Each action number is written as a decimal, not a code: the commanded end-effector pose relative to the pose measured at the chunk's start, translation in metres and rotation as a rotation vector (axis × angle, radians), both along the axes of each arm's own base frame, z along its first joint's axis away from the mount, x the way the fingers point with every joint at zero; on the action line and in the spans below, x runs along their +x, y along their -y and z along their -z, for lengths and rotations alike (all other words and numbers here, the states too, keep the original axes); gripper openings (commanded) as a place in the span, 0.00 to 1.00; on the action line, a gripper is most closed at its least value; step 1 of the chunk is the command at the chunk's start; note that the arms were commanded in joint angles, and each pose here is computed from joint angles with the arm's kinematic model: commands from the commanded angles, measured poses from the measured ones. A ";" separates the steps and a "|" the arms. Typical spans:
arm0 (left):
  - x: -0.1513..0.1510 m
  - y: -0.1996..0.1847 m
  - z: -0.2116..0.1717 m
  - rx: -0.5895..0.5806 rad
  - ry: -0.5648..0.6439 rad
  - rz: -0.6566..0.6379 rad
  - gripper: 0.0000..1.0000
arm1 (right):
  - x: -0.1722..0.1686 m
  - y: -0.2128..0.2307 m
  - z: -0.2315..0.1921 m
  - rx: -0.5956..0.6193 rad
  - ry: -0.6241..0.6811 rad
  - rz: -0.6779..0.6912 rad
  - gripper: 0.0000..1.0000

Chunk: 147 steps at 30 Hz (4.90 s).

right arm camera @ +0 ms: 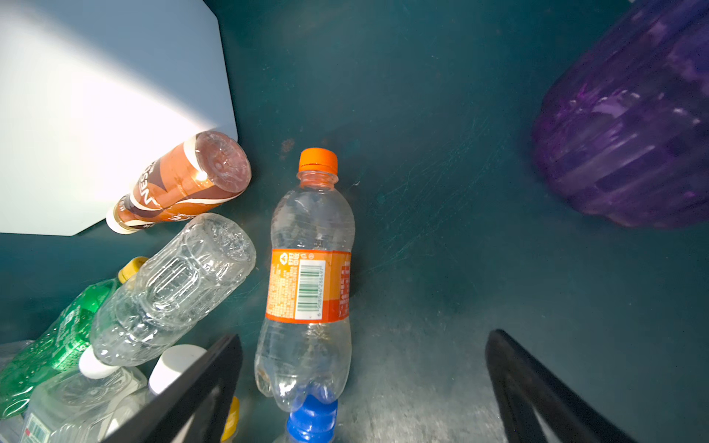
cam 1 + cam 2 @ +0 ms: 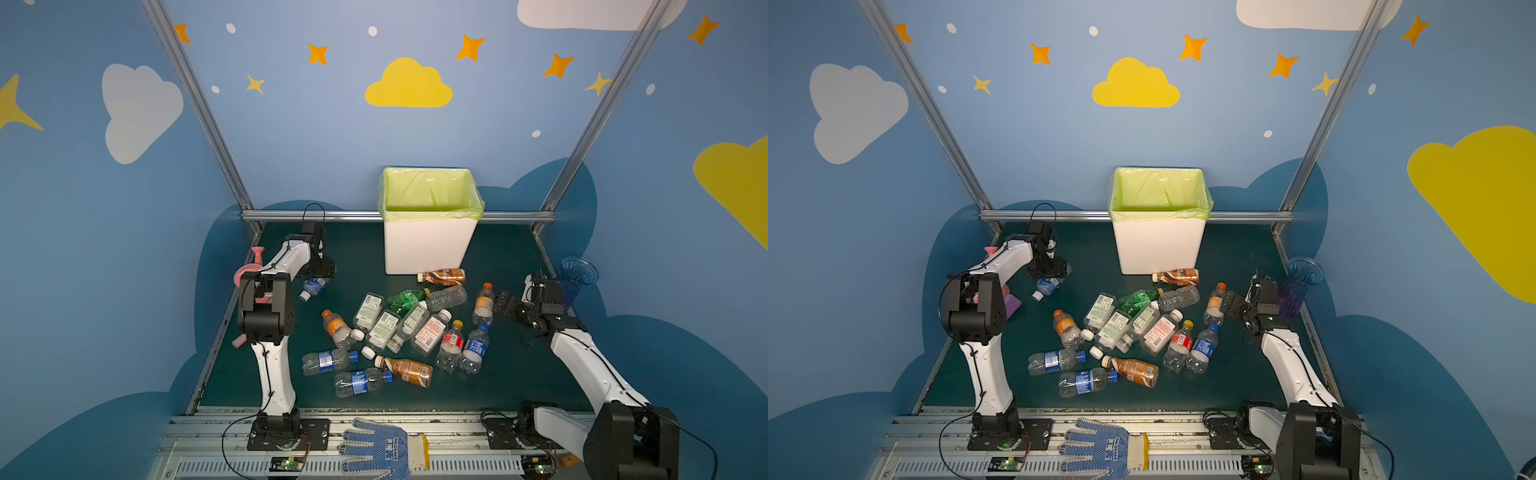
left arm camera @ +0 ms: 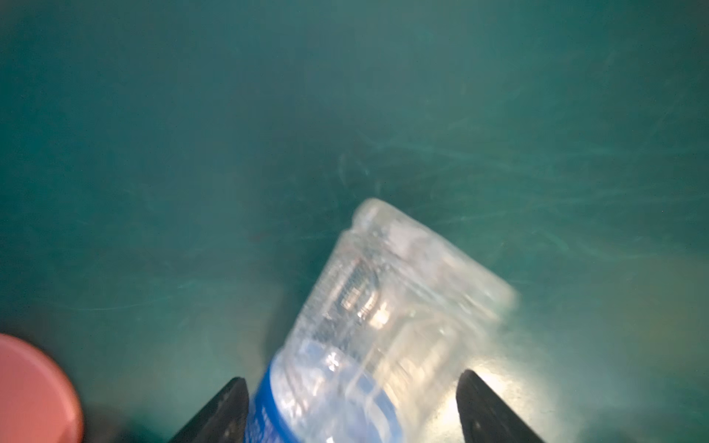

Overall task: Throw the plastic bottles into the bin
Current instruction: 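Grasp the blue-labelled bottle with the left gripper while the right gripper reaches forward, then lift the blue-labelled bottle over the bin and release it with the left gripper, then withdraw the left gripper while the right gripper grasps and lifts the orange-capped bottle, then move the orange-capped bottle over the bin and open the right gripper, then grasp an orange-capped bottle with the left gripper while the right gripper withdraws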

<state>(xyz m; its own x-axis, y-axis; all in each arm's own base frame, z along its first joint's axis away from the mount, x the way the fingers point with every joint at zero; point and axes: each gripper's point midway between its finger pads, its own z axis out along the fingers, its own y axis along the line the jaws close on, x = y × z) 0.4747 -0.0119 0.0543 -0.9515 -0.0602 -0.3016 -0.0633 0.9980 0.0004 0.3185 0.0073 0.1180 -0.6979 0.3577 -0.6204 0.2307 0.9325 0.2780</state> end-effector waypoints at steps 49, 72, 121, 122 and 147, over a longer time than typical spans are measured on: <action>0.084 0.250 -0.414 -0.757 0.989 0.286 0.64 | -0.010 0.008 -0.033 0.030 0.110 0.040 0.98; -0.011 0.208 -0.438 -0.543 1.193 0.295 1.00 | -0.006 -0.014 -0.002 0.151 -0.067 0.010 0.96; -0.089 0.000 -0.130 -0.383 0.685 -0.459 1.00 | 0.095 -0.028 -0.391 0.130 0.744 -0.069 0.33; -0.089 0.003 -0.128 -0.397 0.673 -0.458 1.00 | 0.104 -0.040 -0.393 0.199 0.752 -0.105 0.34; -0.111 0.007 -0.116 -0.421 0.529 -0.521 1.00 | 0.095 -0.126 -0.407 0.158 0.706 -0.391 0.92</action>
